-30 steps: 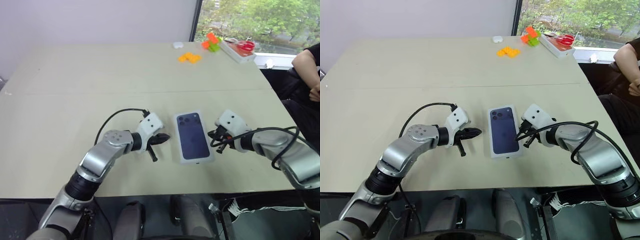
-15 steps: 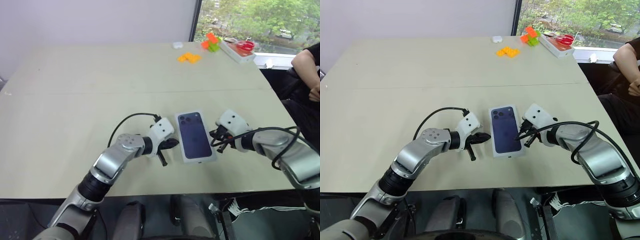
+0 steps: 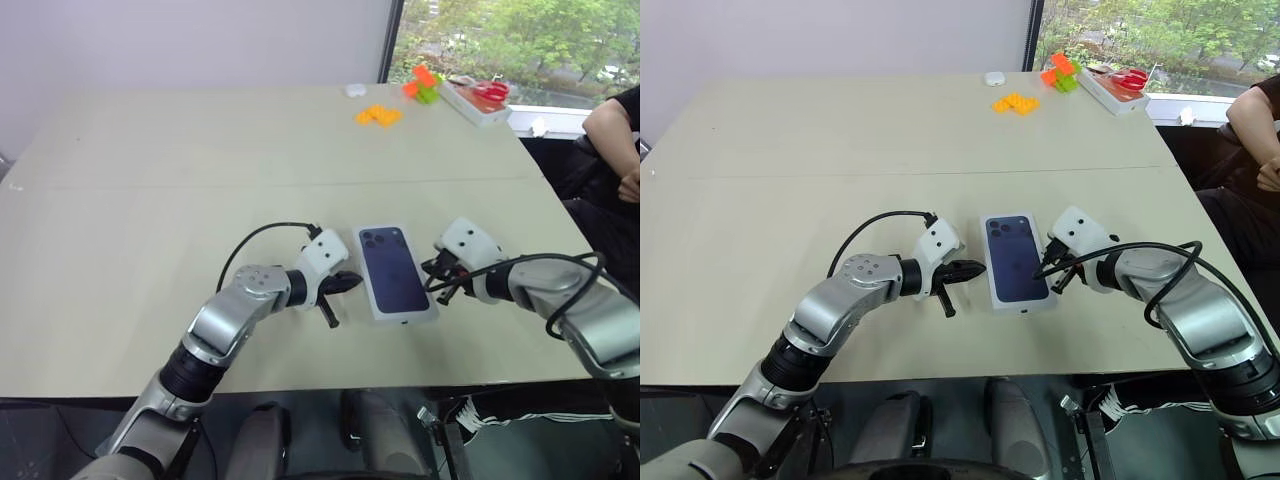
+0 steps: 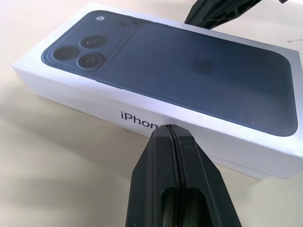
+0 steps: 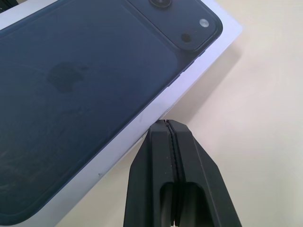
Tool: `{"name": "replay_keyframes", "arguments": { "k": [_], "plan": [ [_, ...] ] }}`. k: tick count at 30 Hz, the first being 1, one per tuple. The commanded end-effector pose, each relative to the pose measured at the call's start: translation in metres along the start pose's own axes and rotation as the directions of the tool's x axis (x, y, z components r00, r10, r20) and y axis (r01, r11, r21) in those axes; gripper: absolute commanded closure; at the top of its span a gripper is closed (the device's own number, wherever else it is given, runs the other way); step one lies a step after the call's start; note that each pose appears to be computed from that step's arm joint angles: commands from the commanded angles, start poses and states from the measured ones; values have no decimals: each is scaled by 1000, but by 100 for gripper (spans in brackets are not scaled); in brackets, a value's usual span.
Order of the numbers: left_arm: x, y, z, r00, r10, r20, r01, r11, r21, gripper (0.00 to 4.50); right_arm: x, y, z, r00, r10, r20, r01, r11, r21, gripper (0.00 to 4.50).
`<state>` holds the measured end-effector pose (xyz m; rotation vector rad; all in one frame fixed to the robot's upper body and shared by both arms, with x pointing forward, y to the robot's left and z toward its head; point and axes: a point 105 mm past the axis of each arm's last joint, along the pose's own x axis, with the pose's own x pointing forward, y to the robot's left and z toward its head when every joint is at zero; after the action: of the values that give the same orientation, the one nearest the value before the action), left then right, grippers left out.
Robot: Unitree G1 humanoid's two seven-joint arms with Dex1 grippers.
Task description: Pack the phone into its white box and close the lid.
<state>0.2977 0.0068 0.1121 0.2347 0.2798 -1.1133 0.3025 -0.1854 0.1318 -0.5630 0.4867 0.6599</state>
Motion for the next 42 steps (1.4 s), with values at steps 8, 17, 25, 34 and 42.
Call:
{"name": "replay_keyframes", "arguments": {
  "k": [8, 17, 25, 34, 42],
  "plan": [
    [-2, -5, 7, 999, -22, 33, 21, 999, 41, 450, -4, 8, 8, 1000, 13, 24, -11, 999, -53, 449],
    [-22, 26, 48, 977, 76, 198, -76, 997, -7, 450, -36, -22, 15, 994, -64, 85, 71, 995, -72, 449],
    [25, 53, 36, 984, 177, 12, -177, 984, 34, 450, -36, 58, 11, 955, 278, 102, -271, 960, -75, 449],
    [39, 36, 10, 989, 91, -114, -88, 995, 37, 450, -9, 57, -25, 983, 177, -55, -178, 984, -16, 449],
    [25, 52, 21, 986, 166, 5, -166, 986, 18, 450, -10, 51, -7, 989, 143, 39, -142, 989, -34, 449]
  ]
}}
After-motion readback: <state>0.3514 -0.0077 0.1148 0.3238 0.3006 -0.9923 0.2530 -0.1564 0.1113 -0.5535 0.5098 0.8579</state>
